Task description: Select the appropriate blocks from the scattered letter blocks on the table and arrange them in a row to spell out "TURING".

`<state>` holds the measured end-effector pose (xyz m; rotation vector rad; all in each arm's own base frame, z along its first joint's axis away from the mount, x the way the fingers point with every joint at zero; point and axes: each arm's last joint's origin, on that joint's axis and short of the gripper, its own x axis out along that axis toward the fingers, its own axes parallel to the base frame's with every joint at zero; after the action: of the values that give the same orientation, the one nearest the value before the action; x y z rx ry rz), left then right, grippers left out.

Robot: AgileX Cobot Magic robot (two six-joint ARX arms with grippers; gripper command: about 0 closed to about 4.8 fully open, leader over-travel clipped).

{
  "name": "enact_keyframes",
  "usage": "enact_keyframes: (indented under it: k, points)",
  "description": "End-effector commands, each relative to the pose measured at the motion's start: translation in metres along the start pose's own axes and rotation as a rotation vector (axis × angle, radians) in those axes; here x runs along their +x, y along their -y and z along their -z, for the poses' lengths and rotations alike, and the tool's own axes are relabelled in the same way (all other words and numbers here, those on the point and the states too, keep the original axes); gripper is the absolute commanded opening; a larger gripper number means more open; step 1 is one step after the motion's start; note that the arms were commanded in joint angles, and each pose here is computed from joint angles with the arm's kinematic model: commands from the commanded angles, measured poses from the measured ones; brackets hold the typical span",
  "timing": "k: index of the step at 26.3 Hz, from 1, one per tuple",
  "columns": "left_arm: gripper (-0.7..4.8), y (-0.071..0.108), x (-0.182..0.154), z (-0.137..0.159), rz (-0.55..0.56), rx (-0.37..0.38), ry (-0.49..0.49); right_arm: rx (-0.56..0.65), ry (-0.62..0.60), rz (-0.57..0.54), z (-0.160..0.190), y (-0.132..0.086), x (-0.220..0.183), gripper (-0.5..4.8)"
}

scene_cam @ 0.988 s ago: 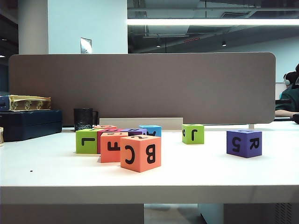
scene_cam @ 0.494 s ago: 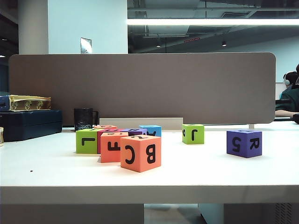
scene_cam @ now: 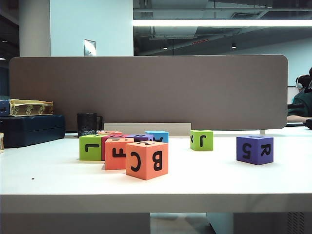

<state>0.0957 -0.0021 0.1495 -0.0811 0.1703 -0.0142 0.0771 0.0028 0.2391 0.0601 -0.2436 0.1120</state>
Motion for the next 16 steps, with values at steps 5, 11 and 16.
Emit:
enact_keyframes:
  k: [5,11,16]
  points:
    - [0.18,0.0,0.0,0.0,0.005,-0.004,-0.006,-0.007,0.069,-0.107,-0.026,-0.006,-0.007,-0.01]
    - [0.18,0.0,0.0,0.0,0.004,-0.003,-0.006,0.003,0.006,-0.106,-0.029,-0.006,-0.009,-0.01]
    - [0.18,0.0,0.0,0.0,0.004,-0.003,-0.007,0.025,-0.098,-0.135,-0.023,-0.007,-0.011,-0.01]
